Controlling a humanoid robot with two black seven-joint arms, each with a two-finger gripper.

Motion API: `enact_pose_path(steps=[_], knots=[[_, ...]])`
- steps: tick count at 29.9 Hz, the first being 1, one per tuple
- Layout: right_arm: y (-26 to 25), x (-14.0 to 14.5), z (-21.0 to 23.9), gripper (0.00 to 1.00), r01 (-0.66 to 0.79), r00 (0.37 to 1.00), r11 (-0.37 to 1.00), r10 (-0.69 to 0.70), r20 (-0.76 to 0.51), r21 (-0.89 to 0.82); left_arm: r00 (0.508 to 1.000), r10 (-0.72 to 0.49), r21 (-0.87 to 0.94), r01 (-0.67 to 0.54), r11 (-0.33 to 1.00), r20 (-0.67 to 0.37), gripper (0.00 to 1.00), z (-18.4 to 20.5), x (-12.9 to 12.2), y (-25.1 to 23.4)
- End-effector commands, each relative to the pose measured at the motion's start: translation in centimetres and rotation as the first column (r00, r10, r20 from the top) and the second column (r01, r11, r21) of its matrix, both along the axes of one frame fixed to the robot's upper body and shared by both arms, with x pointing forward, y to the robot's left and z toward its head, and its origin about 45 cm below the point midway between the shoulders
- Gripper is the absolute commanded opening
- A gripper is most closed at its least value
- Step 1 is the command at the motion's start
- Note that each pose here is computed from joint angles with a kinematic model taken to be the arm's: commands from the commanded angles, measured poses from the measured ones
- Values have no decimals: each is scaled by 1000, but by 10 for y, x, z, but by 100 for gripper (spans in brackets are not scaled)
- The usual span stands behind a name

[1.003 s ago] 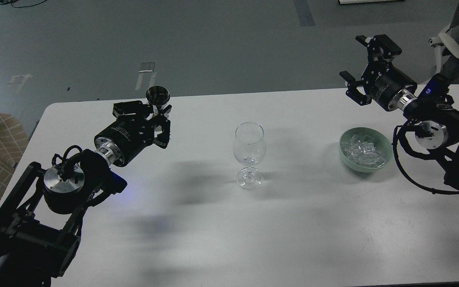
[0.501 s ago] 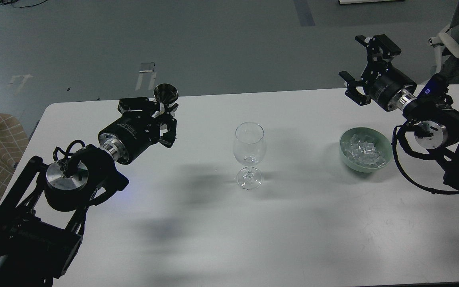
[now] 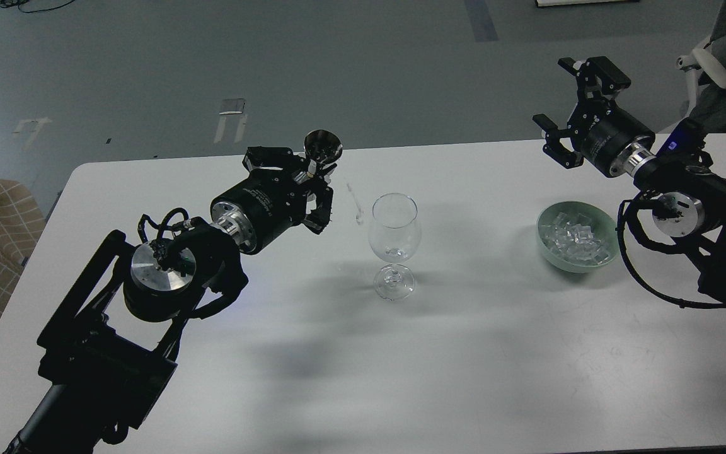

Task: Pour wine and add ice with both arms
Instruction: 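Position the jigger above the wine glass rim and tilt it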

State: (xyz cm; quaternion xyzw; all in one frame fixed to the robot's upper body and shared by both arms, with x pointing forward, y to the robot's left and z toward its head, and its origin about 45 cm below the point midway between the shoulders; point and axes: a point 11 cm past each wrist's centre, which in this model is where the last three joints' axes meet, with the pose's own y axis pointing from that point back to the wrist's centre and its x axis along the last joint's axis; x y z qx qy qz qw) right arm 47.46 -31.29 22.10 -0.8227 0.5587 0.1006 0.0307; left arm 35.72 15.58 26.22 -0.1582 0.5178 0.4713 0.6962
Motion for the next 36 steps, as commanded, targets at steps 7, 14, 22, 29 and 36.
enact_pose_path(steps=[7, 14, 22, 29, 36], knots=[[1, 0, -1, 100, -2, 1000, 1000, 2, -3, 1, 1000, -21, 31, 21, 999, -3, 6, -1, -2, -15], [2, 0, -1, 100, -3, 1000, 1000, 3, 0, 3, 999, -33, 22, 33, 999, -1, 6, 2, -3, -28], [2, 0, -1, 100, -3, 1000, 1000, 3, -1, 3, 998, -61, 14, 61, 998, 6, 6, 4, -6, -42], [2, -1, -1, 100, -3, 1000, 1000, 3, -1, 5, 997, -68, 51, 67, 996, 23, 7, 3, -7, -46], [3, 0, -2, 100, -4, 1000, 1000, 4, -2, 7, 997, -70, 73, 66, 995, 42, 6, 5, -6, -48]])
